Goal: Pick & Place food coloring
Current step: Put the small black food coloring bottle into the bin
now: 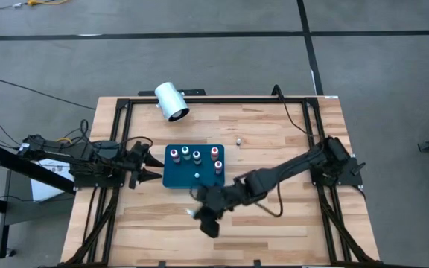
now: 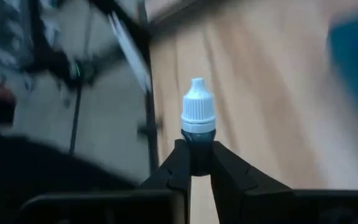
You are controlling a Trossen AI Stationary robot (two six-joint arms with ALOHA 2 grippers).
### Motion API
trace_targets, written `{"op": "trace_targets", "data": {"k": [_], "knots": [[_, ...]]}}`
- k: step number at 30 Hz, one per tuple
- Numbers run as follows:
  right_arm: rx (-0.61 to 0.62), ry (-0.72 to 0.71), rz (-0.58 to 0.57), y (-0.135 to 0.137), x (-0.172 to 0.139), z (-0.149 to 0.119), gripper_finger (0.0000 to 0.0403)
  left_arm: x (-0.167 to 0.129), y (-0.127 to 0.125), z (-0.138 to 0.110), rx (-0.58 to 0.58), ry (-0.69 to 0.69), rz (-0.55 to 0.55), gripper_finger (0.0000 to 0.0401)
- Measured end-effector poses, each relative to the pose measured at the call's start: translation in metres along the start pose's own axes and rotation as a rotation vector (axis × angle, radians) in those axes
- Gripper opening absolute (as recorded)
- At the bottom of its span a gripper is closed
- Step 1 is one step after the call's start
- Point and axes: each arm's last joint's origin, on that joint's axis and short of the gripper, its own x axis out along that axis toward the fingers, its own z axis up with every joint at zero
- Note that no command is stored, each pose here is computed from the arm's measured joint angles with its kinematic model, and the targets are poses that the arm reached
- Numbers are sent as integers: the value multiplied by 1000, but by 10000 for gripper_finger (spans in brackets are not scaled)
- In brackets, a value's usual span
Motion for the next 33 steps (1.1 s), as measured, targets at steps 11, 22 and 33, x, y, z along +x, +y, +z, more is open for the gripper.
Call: {"op": "trace_targets", "data": {"k": [11,22,33], "knots": [[-270,-356,-30,-32,-11,59,33,-5,-17,23,1,-218,-217,249],[-352,-429,-102,-79,-19,92,34,-11,-21,38,-37,-439,-180,249],[-357,-424,2,-99,-25,106,35,0,-22,48,19,-443,-10,249]]}}
